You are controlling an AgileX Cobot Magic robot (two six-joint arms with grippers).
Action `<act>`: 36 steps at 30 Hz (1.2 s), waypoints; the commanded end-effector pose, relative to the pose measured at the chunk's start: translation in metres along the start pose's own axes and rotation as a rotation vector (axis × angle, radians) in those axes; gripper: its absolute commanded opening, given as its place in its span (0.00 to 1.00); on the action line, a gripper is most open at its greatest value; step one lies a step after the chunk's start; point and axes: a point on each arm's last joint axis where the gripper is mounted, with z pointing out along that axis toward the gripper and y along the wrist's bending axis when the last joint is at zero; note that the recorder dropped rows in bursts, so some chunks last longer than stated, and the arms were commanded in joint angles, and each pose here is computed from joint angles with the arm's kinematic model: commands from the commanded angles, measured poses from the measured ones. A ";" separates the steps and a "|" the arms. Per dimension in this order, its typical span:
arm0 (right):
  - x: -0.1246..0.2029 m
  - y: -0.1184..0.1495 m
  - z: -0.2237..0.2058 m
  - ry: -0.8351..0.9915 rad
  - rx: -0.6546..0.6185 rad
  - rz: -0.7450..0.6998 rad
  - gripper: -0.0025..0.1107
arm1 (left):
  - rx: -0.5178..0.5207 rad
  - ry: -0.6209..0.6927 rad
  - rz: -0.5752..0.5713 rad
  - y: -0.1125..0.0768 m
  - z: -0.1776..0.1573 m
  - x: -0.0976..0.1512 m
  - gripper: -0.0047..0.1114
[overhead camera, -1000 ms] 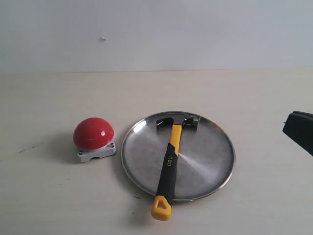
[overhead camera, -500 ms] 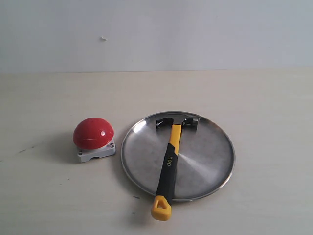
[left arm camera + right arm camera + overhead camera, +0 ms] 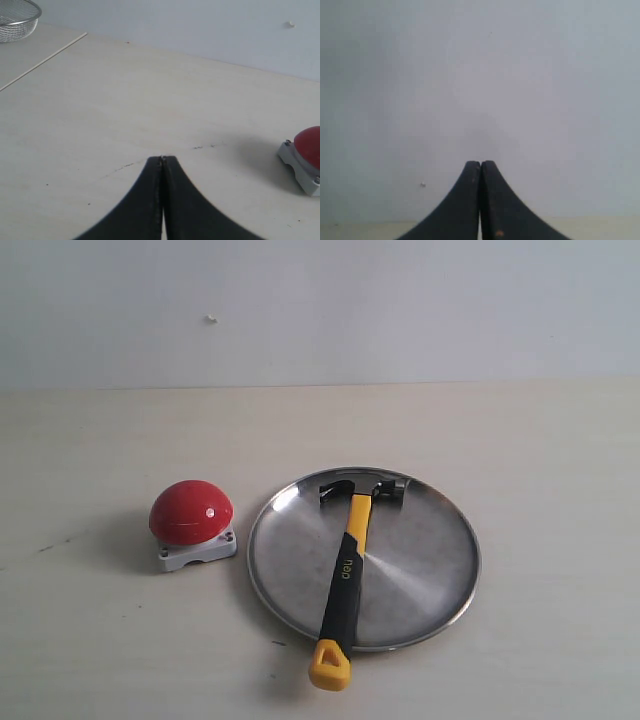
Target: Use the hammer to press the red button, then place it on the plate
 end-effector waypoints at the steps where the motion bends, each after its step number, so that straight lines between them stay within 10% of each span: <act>1: -0.001 -0.015 -0.008 -0.028 0.168 0.035 0.02 | -0.002 -0.006 0.004 0.000 0.000 0.000 0.04; 7: 0.017 -0.034 -0.023 0.165 0.395 -0.007 0.02 | -0.002 -0.006 0.004 0.000 0.000 0.000 0.04; 14: 0.031 -0.032 -0.021 0.264 0.325 -0.205 0.02 | -0.002 -0.006 0.004 0.000 0.000 0.000 0.04; 36: 0.078 -0.039 -0.021 0.325 0.381 -0.158 0.02 | -0.002 -0.006 0.004 0.000 0.000 0.000 0.04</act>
